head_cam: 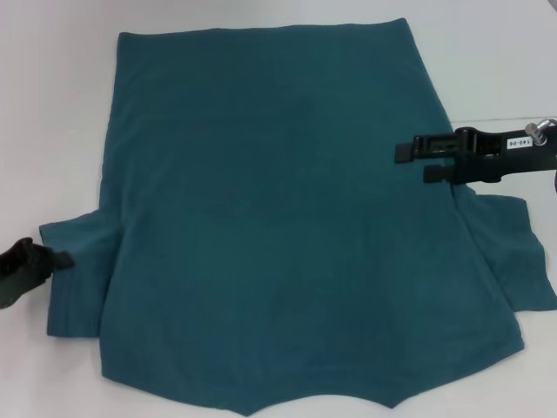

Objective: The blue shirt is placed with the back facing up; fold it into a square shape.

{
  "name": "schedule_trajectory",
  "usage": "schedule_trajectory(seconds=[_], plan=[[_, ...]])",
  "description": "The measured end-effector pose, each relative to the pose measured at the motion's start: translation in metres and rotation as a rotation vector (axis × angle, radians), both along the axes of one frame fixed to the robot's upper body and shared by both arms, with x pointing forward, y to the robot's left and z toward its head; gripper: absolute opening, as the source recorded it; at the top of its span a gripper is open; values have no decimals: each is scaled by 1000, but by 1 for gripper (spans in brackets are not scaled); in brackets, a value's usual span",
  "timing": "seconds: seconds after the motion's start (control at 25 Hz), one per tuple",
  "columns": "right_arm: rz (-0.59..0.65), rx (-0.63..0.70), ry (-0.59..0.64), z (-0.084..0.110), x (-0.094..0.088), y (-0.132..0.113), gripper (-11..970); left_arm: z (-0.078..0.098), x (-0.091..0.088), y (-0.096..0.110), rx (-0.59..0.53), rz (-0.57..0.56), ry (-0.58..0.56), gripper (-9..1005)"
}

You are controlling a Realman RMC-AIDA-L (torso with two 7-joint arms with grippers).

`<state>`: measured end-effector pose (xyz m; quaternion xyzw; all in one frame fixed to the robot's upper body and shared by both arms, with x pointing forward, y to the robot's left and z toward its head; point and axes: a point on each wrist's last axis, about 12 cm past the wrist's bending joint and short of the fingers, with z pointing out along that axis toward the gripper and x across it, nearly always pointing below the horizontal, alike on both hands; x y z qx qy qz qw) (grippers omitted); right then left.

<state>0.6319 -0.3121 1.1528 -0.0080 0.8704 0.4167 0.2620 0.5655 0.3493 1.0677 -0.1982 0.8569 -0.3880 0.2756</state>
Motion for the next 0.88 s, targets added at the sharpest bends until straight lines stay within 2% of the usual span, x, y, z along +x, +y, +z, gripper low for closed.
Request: schedule_trajectory(seconds=[0.08, 0.56, 0.88], plan=[[-1, 0, 1, 0, 0, 0, 885, 4, 2, 1, 22, -14, -14, 5], [-12, 6, 4, -1, -1, -3, 884, 36, 21, 11, 276, -120, -139, 5], [-13, 4, 7, -2, -2, -4, 883, 52, 34, 16, 393, -153, -111, 5]])
